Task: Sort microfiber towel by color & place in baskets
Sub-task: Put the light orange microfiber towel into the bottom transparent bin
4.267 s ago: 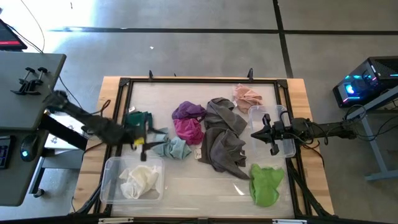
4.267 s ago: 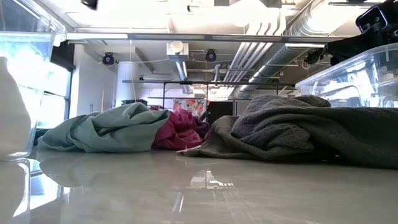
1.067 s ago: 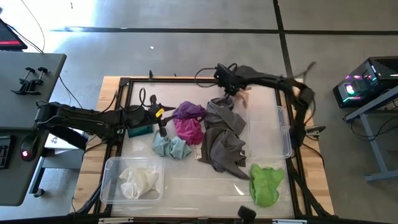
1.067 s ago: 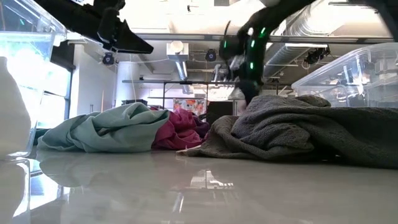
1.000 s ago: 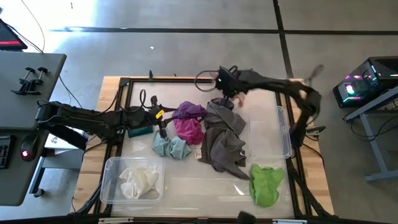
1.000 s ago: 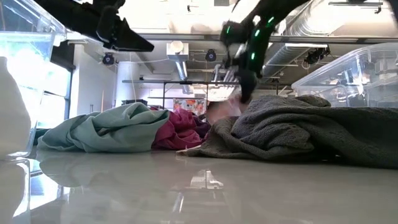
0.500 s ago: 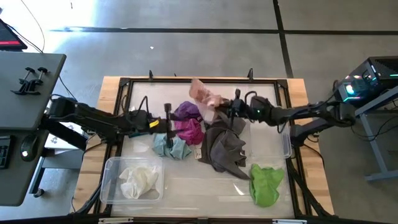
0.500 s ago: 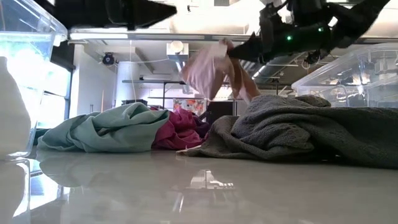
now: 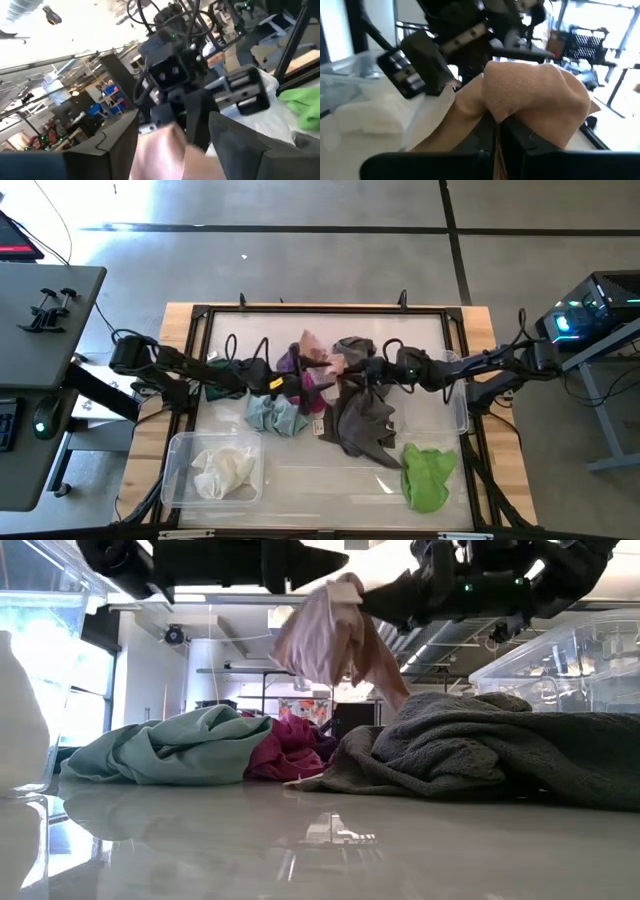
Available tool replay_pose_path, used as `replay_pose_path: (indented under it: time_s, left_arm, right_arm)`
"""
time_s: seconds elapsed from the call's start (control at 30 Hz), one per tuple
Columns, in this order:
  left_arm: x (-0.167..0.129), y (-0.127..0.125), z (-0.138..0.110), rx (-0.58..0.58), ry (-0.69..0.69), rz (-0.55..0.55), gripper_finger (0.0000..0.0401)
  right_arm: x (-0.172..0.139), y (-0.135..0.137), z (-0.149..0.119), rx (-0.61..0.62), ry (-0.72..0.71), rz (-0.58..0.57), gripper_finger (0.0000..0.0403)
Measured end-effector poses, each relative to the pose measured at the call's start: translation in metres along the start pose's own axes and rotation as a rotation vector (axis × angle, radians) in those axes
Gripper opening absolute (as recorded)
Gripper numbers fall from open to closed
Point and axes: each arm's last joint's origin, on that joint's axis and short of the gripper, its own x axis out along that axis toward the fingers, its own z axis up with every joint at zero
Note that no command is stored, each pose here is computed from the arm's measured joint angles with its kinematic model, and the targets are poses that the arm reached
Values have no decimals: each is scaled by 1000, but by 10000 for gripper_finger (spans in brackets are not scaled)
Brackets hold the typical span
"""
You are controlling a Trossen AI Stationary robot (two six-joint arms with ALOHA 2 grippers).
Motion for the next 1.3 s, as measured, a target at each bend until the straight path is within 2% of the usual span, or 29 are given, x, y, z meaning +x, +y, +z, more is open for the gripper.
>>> replay_pose_path:
  time_s: [0.2, 0.47, 0.73, 0.9, 1.1, 1.2, 1.3]
  left_arm:
    - [3, -1, -4, -38, 57, -25, 243]
    - [4, 2, -8, -239, 28, -118, 244]
    - [5, 8, -13, -339, -14, -219, 236]
    - [5, 9, -13, -366, -18, -222, 199]
    - [5, 8, -15, -339, 1, -237, 139]
    - [4, 6, -18, -308, 30, -254, 104]
    - [2, 4, -19, -281, 86, -262, 67]
  right_arm:
    - [0, 8, 6, -38, -69, 116, 12]
    - [-1, 9, 13, -49, -150, 152, 12]
    - [-1, 8, 16, -54, -170, 119, 12]
    - [1, 7, 21, -73, -193, 125, 12]
    - [7, 7, 20, -90, -184, 126, 15]
    - [9, 7, 18, -102, -171, 128, 37]
    - [4, 7, 22, -94, -152, 128, 79]
